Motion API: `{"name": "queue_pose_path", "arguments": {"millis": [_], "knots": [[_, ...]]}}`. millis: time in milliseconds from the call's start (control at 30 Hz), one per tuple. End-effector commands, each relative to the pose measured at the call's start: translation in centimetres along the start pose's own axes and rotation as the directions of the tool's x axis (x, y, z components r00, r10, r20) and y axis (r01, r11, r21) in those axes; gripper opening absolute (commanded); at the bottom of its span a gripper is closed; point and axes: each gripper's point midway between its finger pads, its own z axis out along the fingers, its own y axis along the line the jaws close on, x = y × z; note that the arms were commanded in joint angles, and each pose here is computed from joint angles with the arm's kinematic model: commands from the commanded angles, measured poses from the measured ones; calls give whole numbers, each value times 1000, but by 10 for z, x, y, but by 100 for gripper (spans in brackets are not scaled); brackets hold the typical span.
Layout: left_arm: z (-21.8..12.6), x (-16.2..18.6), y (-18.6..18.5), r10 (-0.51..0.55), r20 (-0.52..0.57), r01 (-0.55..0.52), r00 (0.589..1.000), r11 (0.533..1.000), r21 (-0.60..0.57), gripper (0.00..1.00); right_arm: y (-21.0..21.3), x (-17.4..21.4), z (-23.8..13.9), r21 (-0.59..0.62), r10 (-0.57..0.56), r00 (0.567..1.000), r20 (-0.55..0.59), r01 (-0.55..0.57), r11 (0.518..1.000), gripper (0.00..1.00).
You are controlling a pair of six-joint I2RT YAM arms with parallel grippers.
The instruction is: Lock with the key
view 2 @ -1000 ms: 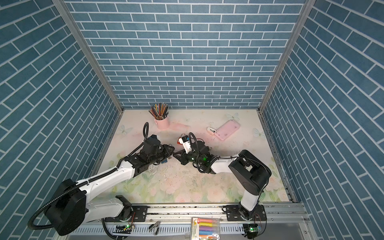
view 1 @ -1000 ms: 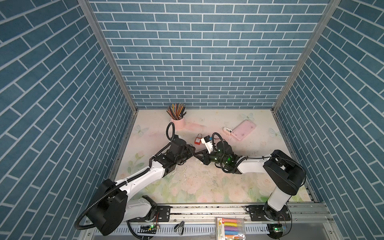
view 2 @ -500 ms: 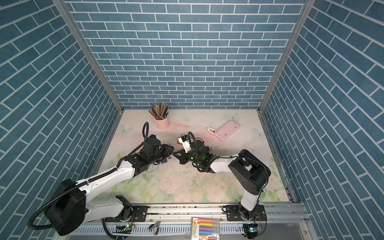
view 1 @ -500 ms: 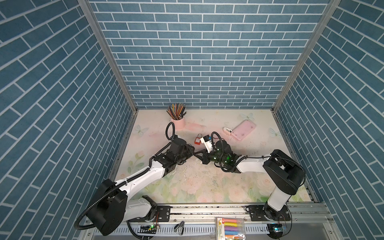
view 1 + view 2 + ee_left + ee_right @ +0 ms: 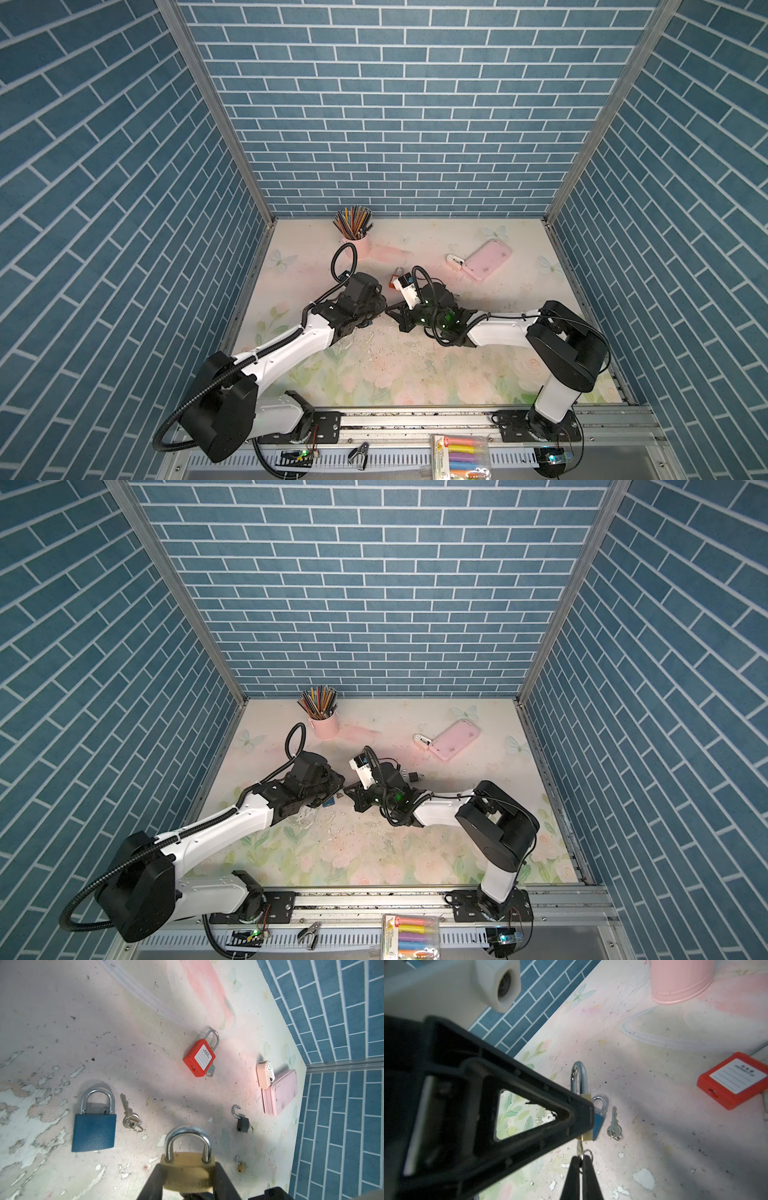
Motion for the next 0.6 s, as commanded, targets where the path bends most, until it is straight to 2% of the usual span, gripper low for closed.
{"name": "queue_pose_path", "arguments": {"millis": [0,133,267,467,567], "knots": [[-1,-9,-2,-18,40,18,999,1000,-19,0,17,-3,5,-50,-127,992,10,127,991,0],[-4,-21,-8,-38,64,37,997,999,14,0,19,9,0,-78,-113,994,-5,112,991,0],[-13,-52,-13,-103,128,95,986,993,64,0,16,33,-9,-92,-78,996,-37,75,993,0],[-41,-116,-10,-208,284,181,936,976,117,0,5,71,-26,-86,-8,997,-71,2,996,0],[-50,-132,-7,-237,328,206,914,970,127,0,6,75,-31,-90,-1,998,-66,-5,996,0]]}}
